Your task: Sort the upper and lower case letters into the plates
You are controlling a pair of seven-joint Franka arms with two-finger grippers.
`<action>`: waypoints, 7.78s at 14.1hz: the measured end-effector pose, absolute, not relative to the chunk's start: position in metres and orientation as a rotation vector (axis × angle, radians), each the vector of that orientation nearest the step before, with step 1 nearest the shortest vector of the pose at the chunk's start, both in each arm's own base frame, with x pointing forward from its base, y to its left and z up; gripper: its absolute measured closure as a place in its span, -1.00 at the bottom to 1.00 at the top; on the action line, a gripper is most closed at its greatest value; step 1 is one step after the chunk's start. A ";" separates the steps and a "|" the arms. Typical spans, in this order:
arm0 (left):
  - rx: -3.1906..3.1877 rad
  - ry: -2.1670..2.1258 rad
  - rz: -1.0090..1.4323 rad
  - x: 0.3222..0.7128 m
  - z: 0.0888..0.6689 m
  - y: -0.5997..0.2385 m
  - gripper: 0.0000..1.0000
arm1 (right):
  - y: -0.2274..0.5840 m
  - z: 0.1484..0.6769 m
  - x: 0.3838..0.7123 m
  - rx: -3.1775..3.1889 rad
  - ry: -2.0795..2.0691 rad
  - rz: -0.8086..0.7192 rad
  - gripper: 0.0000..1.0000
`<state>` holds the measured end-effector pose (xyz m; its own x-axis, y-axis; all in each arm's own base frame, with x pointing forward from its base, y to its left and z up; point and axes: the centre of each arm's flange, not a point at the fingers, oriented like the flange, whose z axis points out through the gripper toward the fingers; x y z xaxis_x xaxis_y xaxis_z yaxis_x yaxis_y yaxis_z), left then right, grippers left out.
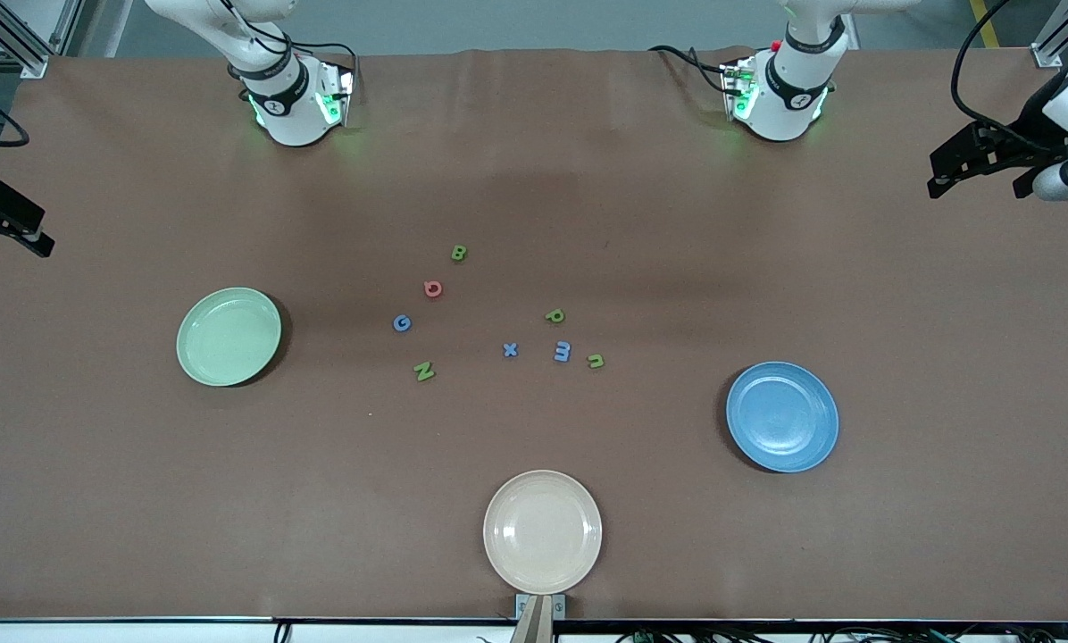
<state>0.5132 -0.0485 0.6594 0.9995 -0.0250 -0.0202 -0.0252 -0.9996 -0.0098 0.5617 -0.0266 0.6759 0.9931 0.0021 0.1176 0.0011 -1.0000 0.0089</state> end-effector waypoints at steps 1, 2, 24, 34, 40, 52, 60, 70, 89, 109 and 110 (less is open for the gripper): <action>-3.131 0.039 0.031 0.513 0.659 -0.048 -1.00 | -0.027 0.676 0.562 3.127 0.003 0.184 -1.00; -3.131 0.039 0.032 0.513 0.659 -0.048 -1.00 | -0.027 0.676 0.562 3.127 0.003 0.184 -1.00; -3.067 -0.440 0.178 0.573 0.408 -0.338 -1.00 | 0.236 0.462 0.620 3.049 0.602 -0.169 -1.00; -3.126 -0.539 0.083 0.565 0.213 -0.426 -0.59 | 0.270 0.316 0.593 3.128 0.564 -0.173 -1.00; -3.090 -0.496 0.114 0.556 0.176 -0.428 -0.26 | 0.294 0.247 0.573 3.117 0.611 -0.128 -1.00; -3.092 -0.581 0.049 0.588 0.192 -0.402 0.48 | 0.302 0.198 0.578 3.120 0.613 -0.070 -0.69; -3.049 -0.887 -0.035 0.658 0.303 -0.276 0.48 | 0.305 0.179 0.584 3.122 0.613 -0.051 -0.41; -2.882 -0.943 0.061 0.654 0.278 -0.155 0.48 | 0.307 0.180 0.591 3.124 0.612 -0.031 0.30; -2.849 -1.095 0.143 0.656 0.247 -0.153 -1.00 | -0.043 0.256 0.555 3.119 0.592 -0.277 0.30; -2.671 -1.775 0.065 0.548 0.186 -0.483 -1.00 | -0.065 0.205 0.517 3.135 0.575 -0.297 -0.41; -2.647 -1.808 0.062 0.550 0.185 -0.482 -0.97 | -0.061 0.218 0.523 3.140 0.567 -0.288 -0.63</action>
<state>0.5497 -0.4816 0.1855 0.3641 0.9288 -0.0684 0.9313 -0.3627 0.0318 0.5233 -0.0612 0.2179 0.9213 0.3521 -0.1652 0.3410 -0.9355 -0.0922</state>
